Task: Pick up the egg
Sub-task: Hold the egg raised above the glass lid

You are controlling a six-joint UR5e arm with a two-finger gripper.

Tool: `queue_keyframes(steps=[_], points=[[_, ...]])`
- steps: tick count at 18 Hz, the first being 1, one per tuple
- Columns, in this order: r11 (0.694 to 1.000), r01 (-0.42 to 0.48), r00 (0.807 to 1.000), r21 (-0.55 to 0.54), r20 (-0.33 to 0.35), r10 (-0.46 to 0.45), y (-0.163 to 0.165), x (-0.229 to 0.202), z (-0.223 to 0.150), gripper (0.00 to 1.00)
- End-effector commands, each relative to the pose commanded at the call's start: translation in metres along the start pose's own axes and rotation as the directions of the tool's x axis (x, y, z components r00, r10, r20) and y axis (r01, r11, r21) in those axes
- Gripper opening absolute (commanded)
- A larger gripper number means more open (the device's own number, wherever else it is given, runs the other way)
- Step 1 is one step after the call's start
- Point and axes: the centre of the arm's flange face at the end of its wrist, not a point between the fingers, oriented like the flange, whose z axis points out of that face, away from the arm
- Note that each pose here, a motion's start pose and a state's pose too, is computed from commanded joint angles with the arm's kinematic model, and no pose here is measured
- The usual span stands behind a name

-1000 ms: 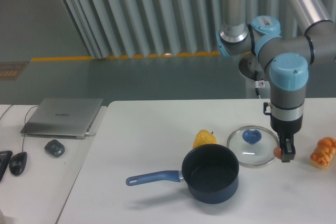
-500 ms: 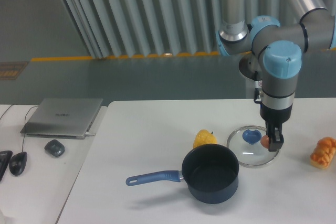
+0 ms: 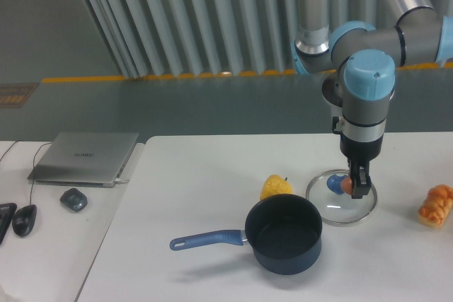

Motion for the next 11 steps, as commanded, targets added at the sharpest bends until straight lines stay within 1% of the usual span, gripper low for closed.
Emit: queue_keyframes(steps=[11], points=[[1.000, 0.008, 1.000, 0.002, 0.001, -0.008, 0.0030, 0.0036, -0.0032, 0.23]])
